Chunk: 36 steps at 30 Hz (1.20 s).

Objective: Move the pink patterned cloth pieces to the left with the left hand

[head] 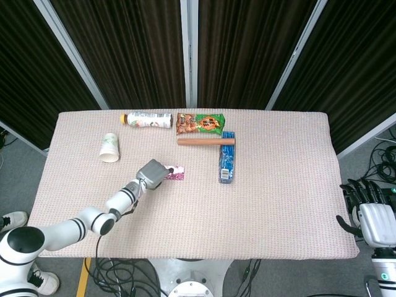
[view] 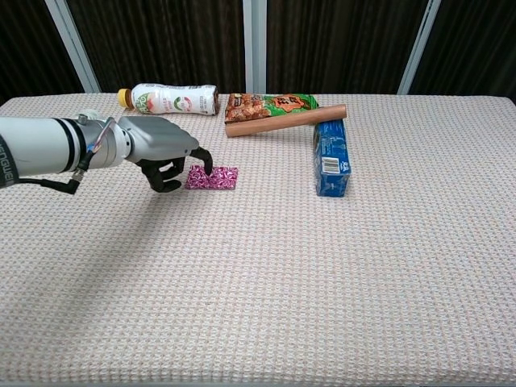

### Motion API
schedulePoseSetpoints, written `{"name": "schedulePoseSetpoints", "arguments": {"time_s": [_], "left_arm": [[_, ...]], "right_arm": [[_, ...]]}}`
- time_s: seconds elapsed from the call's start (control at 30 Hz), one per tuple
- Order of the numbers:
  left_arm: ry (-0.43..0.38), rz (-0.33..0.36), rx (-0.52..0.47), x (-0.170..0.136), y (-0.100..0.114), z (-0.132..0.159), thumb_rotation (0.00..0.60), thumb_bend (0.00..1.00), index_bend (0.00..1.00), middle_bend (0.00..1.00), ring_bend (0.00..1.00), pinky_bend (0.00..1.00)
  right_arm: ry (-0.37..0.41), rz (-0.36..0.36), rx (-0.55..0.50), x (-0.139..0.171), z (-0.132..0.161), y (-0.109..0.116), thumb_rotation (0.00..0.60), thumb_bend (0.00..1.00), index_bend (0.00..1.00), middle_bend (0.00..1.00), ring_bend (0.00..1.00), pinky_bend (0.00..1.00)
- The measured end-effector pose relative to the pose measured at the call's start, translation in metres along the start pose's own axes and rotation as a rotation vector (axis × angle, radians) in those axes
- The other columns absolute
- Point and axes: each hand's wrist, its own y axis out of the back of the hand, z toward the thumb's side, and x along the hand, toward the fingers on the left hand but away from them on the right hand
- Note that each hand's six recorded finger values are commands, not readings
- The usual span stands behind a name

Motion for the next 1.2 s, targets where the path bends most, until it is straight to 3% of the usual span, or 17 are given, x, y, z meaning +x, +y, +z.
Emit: {"name": "schedulePoseSetpoints", "arguments": {"time_s": [0.33, 0.73, 1.0, 1.2], "left_arm": [[0.036, -0.025, 0.069, 0.001, -0.006, -0.011, 0.600, 0.53, 0.29, 0.90, 0.84, 0.93], [0.079, -0.092, 0.159, -0.036, -0.019, -0.046, 0.600, 0.53, 0.32, 0.90, 0.84, 0.91], [0.086, 0.012, 0.132, -0.039, 0.000, -0.030, 0.600, 0.53, 0.31, 0.89, 0.84, 0.91], [0.060, 0.028, 0.101, -0.018, 0.002, -0.003, 0.600, 0.53, 0.30, 0.89, 0.84, 0.91]], "right_arm": [[-0.003, -0.003, 0.000, 0.002, -0.001, 0.001, 0.598, 0.14, 0.21, 0.12, 0.00, 0.00], [0.016, -0.010, -0.007, 0.002, 0.004, 0.002, 0.599, 0.14, 0.21, 0.13, 0.00, 0.00], [0.017, -0.009, -0.007, 0.005, 0.004, 0.002, 0.599, 0.14, 0.21, 0.13, 0.00, 0.00], [-0.008, -0.013, 0.001, 0.007, -0.003, 0.004, 0.599, 0.14, 0.21, 0.13, 0.00, 0.00]]}}
